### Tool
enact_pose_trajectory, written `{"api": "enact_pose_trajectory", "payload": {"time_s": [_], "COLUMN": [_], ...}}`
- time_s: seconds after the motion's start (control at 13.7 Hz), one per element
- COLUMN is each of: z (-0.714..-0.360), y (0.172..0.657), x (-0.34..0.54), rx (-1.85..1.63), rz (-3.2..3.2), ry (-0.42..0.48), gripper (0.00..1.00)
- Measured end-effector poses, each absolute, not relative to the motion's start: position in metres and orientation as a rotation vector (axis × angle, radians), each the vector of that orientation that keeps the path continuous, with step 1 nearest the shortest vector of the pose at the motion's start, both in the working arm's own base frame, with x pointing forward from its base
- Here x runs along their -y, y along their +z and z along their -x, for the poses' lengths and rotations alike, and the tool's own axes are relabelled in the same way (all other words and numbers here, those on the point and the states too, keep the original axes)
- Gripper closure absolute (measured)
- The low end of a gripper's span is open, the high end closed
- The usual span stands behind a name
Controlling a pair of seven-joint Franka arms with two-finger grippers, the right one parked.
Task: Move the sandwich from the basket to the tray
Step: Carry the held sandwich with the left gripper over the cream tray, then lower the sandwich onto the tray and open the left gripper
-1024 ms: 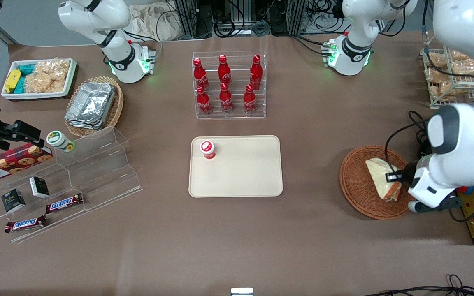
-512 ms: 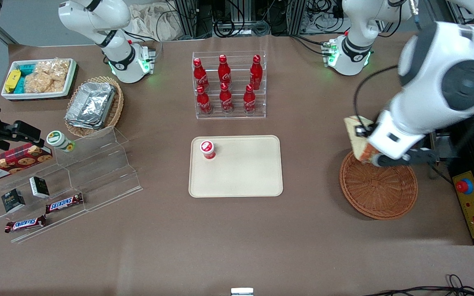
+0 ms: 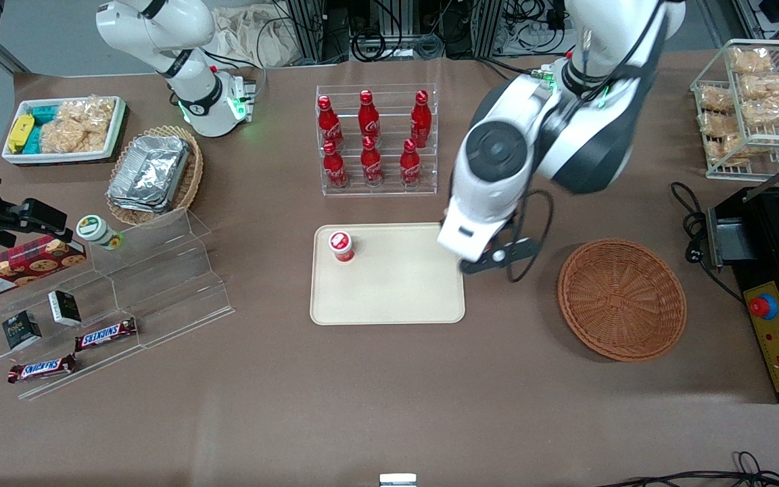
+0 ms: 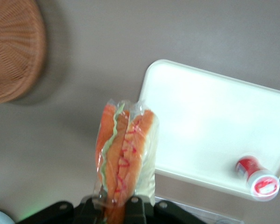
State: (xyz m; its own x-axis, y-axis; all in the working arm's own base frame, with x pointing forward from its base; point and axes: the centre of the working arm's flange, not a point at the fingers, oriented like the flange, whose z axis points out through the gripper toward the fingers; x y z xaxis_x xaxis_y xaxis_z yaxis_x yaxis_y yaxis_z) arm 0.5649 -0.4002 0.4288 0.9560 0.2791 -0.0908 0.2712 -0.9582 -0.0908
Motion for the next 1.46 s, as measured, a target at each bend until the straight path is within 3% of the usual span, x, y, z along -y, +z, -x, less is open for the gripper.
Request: {"api": "enact_pose_trajectory", "payload": {"time_s": [0.37,0.8,1.17,1.39,1.46], "z": [-0.588,-0.575,-0.578,-0.589,-0.591], "y": [0.310,0.240,0.252,0.309,0.331], "x": [0.414,0.432,0.433,0.425,0.417], "rx": [0.481,0.441,0.444,0.472,0.488], "rz": [3.038,3.023,3.038,3.074,3.071], "ry": [0.199,0.247,0.223,0.152,0.144], "gripper": [0.85,0.82,0.36,0.04,0.00]}}
